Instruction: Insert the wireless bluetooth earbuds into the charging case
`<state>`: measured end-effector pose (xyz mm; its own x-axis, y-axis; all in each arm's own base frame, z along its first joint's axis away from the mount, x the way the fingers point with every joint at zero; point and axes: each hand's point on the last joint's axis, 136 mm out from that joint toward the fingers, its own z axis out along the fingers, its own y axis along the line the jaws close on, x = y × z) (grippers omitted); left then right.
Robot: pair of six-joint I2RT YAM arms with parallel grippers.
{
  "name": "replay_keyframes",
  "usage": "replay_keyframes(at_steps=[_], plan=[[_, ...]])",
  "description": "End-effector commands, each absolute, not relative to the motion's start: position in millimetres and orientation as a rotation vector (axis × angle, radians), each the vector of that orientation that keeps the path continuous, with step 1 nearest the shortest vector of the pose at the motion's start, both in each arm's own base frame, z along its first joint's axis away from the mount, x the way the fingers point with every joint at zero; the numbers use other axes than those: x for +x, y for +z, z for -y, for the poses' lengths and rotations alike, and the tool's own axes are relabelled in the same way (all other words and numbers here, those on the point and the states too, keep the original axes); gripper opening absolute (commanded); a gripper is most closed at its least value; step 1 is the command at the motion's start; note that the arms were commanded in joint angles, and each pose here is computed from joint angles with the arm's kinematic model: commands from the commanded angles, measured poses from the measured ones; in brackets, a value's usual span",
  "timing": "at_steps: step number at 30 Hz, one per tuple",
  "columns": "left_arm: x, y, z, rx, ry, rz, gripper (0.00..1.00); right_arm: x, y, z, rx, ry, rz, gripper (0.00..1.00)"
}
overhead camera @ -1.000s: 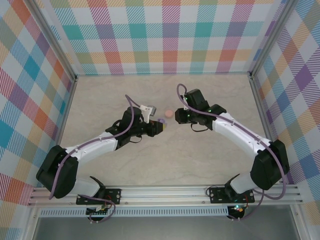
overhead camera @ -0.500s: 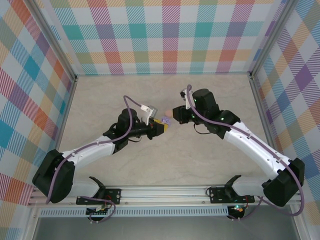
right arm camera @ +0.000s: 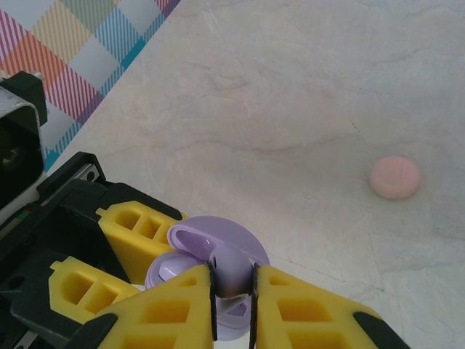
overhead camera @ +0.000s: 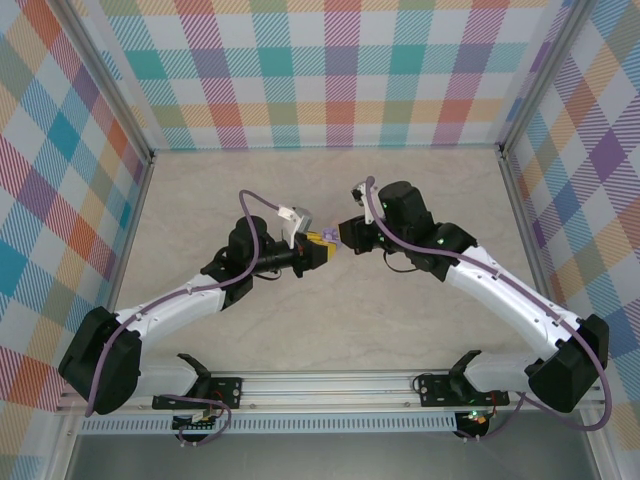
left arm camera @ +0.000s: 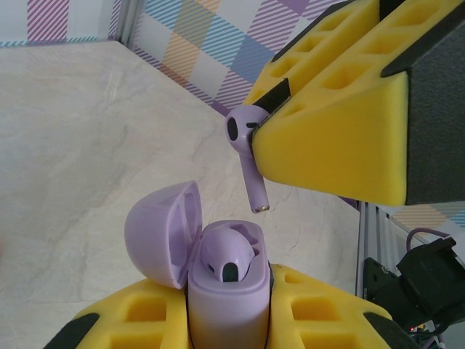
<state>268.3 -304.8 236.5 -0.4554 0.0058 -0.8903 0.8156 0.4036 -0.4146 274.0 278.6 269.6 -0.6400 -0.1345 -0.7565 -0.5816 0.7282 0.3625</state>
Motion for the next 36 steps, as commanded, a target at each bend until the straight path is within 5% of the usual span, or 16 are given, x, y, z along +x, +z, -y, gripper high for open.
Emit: replay_keyframes(at_steps=[1,36], plan=[[265.9,255.5,307.8,0.744,-1.165,-1.704,0.14,271.0,292.9,-287.6,-0.59,0.816,-2.106,0.17],[271.3,264.3,314.1,0.715,-1.169,-1.724,0.14,262.0,290.8,-296.5,-0.652,0.854,-2.115,0.17]])
